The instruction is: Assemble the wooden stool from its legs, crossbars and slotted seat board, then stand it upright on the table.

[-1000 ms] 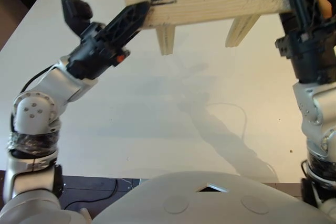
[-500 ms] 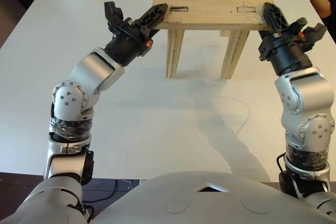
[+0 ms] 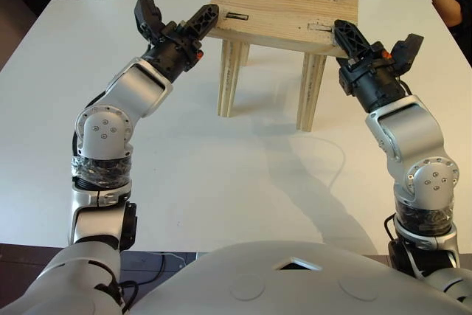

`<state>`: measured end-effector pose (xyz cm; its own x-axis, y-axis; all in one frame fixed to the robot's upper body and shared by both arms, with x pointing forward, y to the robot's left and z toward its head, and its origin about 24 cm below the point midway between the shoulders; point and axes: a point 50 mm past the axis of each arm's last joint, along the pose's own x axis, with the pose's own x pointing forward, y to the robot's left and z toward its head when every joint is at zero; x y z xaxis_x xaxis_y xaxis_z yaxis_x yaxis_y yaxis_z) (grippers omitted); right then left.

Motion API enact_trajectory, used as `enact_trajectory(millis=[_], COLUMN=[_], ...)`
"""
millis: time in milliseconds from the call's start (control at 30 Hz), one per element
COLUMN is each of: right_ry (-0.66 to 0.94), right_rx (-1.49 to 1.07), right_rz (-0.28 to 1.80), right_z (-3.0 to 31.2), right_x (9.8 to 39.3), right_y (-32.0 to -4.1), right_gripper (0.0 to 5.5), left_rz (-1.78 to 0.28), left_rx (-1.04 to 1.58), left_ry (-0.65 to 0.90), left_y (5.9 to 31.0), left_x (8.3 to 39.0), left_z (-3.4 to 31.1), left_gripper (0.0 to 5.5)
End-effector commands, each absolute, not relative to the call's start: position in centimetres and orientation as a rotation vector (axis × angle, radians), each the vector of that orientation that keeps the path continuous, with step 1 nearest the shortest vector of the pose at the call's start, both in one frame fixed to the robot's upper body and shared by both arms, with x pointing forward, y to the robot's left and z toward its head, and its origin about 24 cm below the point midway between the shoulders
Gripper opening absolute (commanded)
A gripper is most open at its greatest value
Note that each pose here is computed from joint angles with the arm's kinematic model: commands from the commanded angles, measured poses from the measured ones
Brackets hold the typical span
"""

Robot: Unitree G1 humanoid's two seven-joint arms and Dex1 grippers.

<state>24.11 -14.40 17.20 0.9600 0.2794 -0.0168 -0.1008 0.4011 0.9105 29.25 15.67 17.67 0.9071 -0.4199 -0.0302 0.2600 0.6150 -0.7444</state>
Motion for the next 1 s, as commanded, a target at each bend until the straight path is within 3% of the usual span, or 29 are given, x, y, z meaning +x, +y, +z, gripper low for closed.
enact_trajectory(millis=[33, 167, 333, 600, 867, 1000], right_ry=[0.153, 0.094, 0.02, 0.054, 0.15, 0.129], right_rx=[1.064, 0.942, 0.696, 0.067, -0.148, -0.135], right_rz=[0.166, 0.226, 0.172, -0.206, -0.123, -0.09], right_z=[16.9, 18.0, 18.6, 12.3, 5.0, 3.2], right_x=[24.5, 24.4, 24.7, 25.1, 24.2, 24.1], right_y=[-15.9, -16.4, -18.0, -23.3, -21.6, -20.6], right_gripper=[2.56, 2.56, 2.56, 2.56, 2.56, 2.56], left_rz=[-0.32, -0.268, -0.304, -0.208, -0.184, -0.236], left_rx=[-0.799, -0.711, -0.332, 0.191, 0.233, 0.27], left_ry=[0.202, 0.108, -0.068, -0.037, -0.019, -0.028], left_y=[17.1, 18.9, 19.5, 20.8, 20.6, 19.5], left_x=[29.3, 29.7, 29.7, 29.6, 28.7, 27.9], left_z=[17.0, 17.7, 19.2, 12.0, 6.2, 4.1], left_gripper=[3.57, 3.57, 3.57, 3.57, 3.57, 3.57])
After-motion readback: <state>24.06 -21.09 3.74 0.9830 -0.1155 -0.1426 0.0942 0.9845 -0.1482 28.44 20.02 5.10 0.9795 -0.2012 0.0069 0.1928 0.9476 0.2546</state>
